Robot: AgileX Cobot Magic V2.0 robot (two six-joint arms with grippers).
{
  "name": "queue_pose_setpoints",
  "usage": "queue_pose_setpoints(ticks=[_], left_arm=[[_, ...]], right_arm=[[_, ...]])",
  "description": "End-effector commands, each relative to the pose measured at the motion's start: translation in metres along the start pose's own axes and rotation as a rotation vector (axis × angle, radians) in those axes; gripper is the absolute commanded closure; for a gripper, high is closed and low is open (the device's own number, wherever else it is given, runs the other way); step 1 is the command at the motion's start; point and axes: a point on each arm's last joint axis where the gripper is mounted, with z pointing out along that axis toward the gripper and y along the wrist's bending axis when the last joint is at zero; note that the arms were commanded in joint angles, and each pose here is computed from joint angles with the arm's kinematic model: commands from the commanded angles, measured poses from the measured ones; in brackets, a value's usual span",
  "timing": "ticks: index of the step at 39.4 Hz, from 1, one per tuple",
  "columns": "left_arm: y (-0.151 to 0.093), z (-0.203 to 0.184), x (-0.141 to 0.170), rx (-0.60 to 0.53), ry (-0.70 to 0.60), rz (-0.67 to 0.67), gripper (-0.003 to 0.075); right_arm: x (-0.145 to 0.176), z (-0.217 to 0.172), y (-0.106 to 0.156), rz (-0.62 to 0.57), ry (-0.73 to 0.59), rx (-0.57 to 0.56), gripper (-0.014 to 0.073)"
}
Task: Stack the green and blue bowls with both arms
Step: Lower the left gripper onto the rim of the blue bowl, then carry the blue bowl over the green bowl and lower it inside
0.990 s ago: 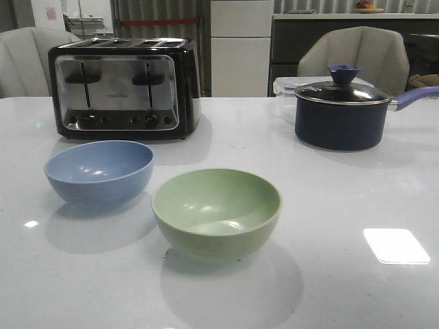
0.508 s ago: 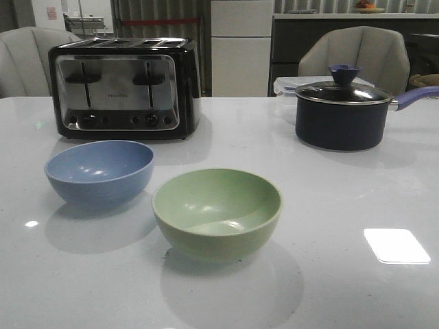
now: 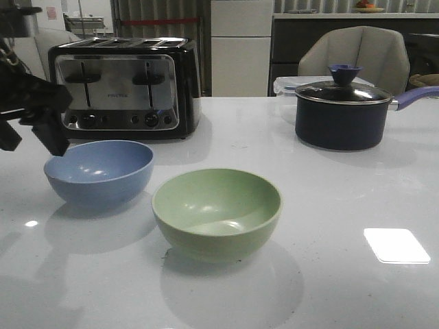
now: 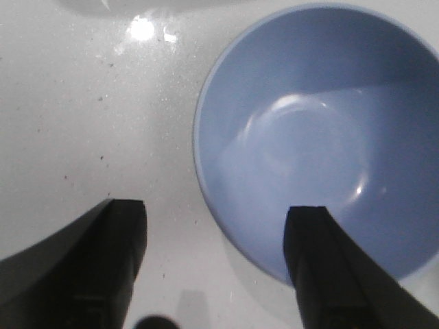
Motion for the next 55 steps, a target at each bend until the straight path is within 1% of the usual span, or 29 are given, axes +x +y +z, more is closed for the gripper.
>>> queue_pose_setpoints(ticks=[1,7,13,15,17,25,29,32,37,43,47,51,55], left_arm=[[0.003,-0.004,-0.027,-0.001,-0.097,-0.013,0.0232],[0.003,0.018,-0.037,-0.001,-0.074,-0.014,0.0232],[0.003,0.032,-0.039,-0.001,-0.053,-0.014,0.0235],[0.004,0.034,-0.039,-0.001,-0.048,-0.015,0.0255],[0.004,0.035,-0.038,-0.001,-0.043,-0.015,0.0289],[0.004,0.035,-0.039,-0.001,-0.045,-0.015,0.05],[0.004,0.035,-0.039,-0.001,-0.044,-0.015,0.0582],[0.004,0.033,-0.04,-0.002,-0.035,-0.012,0.0629],[0.003,0.022,-0.047,0.0,-0.02,-0.006,0.0627],[0.0,-0.01,-0.06,0.009,-0.072,0.011,0.0627],[-0.008,-0.035,-0.067,0.03,-0.121,0.038,0.0627],[-0.024,-0.061,-0.068,0.107,-0.164,0.096,0.0627],[-0.044,-0.075,-0.063,0.212,-0.158,0.167,0.0627]], right_arm=[[-0.013,-0.006,-0.001,-0.012,-0.092,0.019,0.0149],[-0.013,-0.006,-0.001,-0.012,-0.092,0.019,0.0149],[-0.013,-0.006,-0.001,-0.012,-0.092,0.019,0.0149],[-0.013,-0.006,-0.001,-0.012,-0.092,0.019,0.0149],[-0.013,-0.006,-0.001,-0.012,-0.092,0.019,0.0149],[-0.013,-0.006,-0.001,-0.012,-0.092,0.019,0.0149],[-0.013,-0.006,-0.001,-0.012,-0.092,0.019,0.0149],[-0.013,-0.006,-0.001,-0.012,-0.092,0.019,0.0149],[-0.013,-0.006,-0.001,-0.012,-0.092,0.019,0.0149],[-0.013,-0.006,-0.001,-0.012,-0.092,0.019,0.0149],[-0.013,-0.006,-0.001,-0.012,-0.092,0.019,0.0149],[-0.013,-0.006,-0.001,-0.012,-0.092,0.019,0.0149],[-0.013,-0.006,-0.001,-0.012,-0.092,0.019,0.0149]])
